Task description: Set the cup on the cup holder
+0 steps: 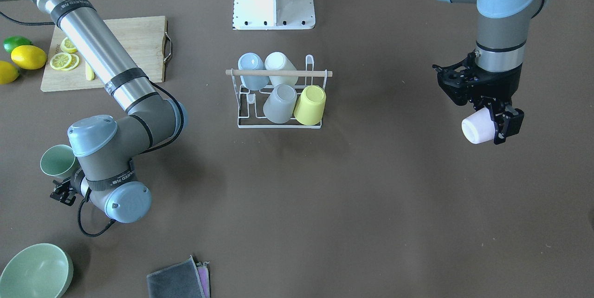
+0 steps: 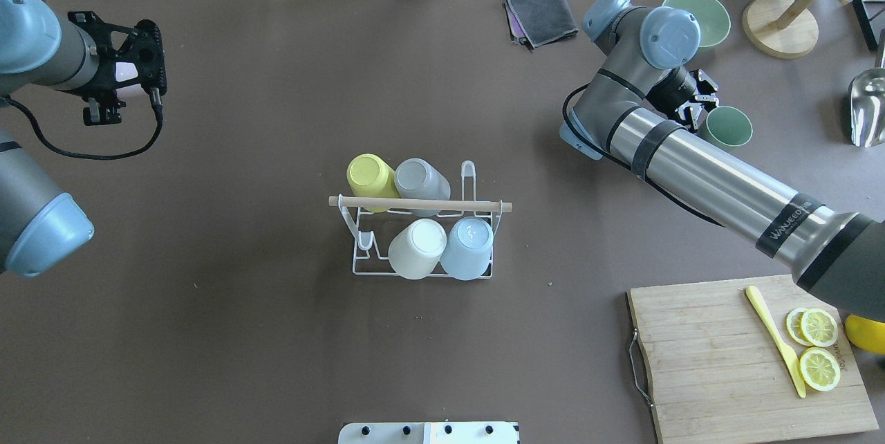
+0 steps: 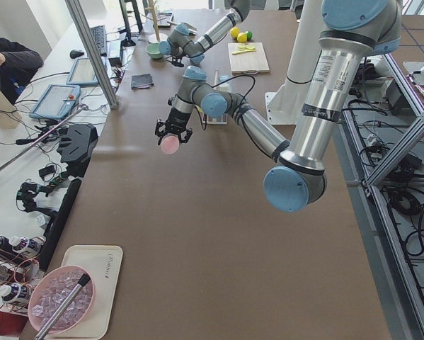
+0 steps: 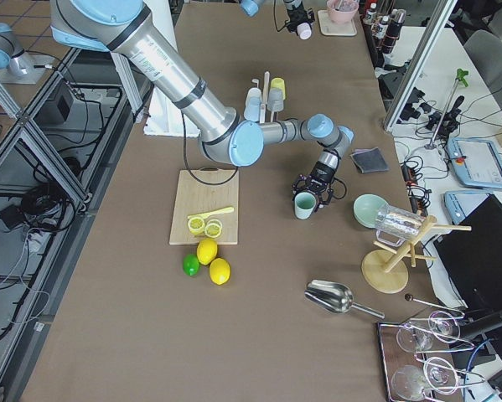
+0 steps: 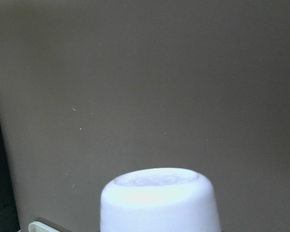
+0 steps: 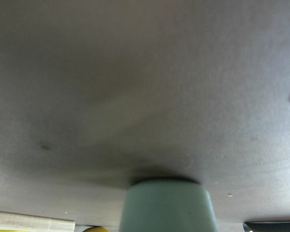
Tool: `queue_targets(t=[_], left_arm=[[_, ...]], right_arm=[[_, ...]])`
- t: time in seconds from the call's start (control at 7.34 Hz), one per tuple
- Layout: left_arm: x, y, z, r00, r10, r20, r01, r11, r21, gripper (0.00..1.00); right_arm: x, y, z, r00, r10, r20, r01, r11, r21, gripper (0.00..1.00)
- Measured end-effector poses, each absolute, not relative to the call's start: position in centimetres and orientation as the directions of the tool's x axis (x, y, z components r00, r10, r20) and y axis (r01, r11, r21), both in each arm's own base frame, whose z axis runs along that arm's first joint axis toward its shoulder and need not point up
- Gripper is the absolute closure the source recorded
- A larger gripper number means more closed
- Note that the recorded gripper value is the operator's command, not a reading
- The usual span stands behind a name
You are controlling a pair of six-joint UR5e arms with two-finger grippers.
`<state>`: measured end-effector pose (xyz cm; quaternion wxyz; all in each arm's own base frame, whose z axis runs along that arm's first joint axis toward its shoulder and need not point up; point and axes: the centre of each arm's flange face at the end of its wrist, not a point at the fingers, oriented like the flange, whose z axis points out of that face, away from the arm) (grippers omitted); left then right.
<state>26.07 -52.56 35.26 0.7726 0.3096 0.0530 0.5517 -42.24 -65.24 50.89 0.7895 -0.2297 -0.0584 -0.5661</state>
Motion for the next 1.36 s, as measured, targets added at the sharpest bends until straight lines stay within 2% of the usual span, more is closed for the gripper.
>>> queue_targets(t=[0.27,0.68,1.09,1.36], left_arm=[[26.6,-52.4,34.9,0.398,0.889,0.227,-0.764,0.184,0.618,0.77],[27.1,-51.7,33.9,0.401,0.899,0.179,-0.665,0.151,0.732,0.77],[27.3,-50.5,31.7,0.374,0.918,0.136,-0.539,0.096,0.837,0.77],[27.1,-48.9,30.7,0.349,0.929,0.126,-0.413,0.032,0.910,0.77]], right_arm=[[-42.6,-65.0,51.0,0.341,-0.876,0.340,0.921,0.239,-0.306,0.05],[-42.8,-64.8,51.1,0.327,-0.885,0.332,0.923,0.223,-0.314,0.32],[-42.7,-64.7,50.9,0.300,-0.889,0.345,0.929,0.189,-0.318,0.77],[-42.3,-64.9,50.0,0.291,-0.894,0.341,0.930,0.180,-0.321,0.82]])
